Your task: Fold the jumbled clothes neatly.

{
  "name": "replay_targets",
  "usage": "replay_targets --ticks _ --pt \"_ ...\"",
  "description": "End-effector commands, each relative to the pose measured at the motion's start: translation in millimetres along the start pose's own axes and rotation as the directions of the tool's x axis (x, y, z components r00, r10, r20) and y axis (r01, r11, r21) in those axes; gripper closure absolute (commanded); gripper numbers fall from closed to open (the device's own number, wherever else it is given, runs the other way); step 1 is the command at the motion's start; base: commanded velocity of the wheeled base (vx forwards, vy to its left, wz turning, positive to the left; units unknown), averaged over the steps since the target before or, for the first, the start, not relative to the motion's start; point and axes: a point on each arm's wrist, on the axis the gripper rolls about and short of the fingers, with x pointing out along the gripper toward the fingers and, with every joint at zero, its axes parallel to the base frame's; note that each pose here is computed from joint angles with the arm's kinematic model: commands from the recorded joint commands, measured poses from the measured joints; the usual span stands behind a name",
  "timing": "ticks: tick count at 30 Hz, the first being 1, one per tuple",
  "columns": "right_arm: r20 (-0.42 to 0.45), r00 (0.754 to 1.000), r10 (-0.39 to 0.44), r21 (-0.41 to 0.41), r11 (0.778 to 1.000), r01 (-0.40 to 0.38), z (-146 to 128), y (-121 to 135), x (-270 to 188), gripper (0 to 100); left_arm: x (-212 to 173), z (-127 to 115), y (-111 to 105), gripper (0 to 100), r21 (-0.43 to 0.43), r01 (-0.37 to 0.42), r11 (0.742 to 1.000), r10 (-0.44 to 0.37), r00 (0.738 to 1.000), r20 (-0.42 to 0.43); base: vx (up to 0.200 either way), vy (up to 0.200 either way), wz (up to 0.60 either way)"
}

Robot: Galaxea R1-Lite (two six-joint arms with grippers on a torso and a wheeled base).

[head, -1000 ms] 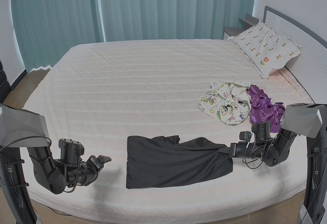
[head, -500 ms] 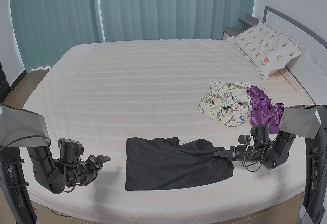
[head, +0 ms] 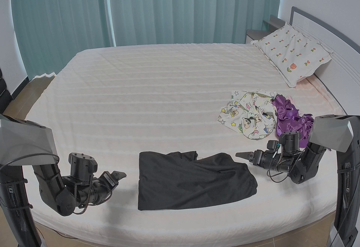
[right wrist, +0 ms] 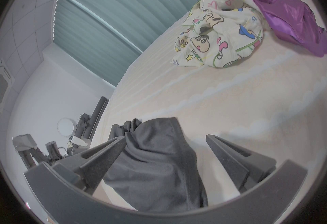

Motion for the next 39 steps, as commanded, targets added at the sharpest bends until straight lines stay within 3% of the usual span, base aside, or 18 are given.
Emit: replay_targets --ticks 1,7,12,18,22,39 --pt "0.049 0.999 -0.014 0.040 0.999 0.012 5 -3 6 0 -6 -38 -36 0 0.121 0.093 0.988 -0.087 0.995 -0.048 0.000 0.000 0.00" --pt "0.045 0.999 -0.015 0.041 0.999 0.014 3 -3 7 0 8 -54 -47 0 0.163 0.100 0.982 -0.091 0.994 -0.064 0.000 0.000 0.00" --pt "0.039 0.999 -0.018 0.042 0.999 0.016 1 -3 7 0 11 -54 -52 0 0.170 0.106 0.980 -0.100 0.994 -0.049 0.000 0.000 0.00" --pt "0.041 0.999 -0.018 0.042 0.999 0.017 1 -3 7 0 26 -47 -53 0 0.166 0.054 0.985 -0.047 0.998 -0.046 0.000 0.000 0.00" --pt "0.039 0.999 -0.018 0.041 0.999 0.016 1 -3 7 0 46 -48 -52 0 0.223 0.004 0.975 0.010 0.998 -0.059 0.000 0.000 0.00" --pt "0.037 0.999 -0.018 0.041 0.999 0.017 1 -3 7 0 91 -46 -63 0 0.367 -0.012 0.930 0.002 1.000 0.027 0.000 0.000 0.00"
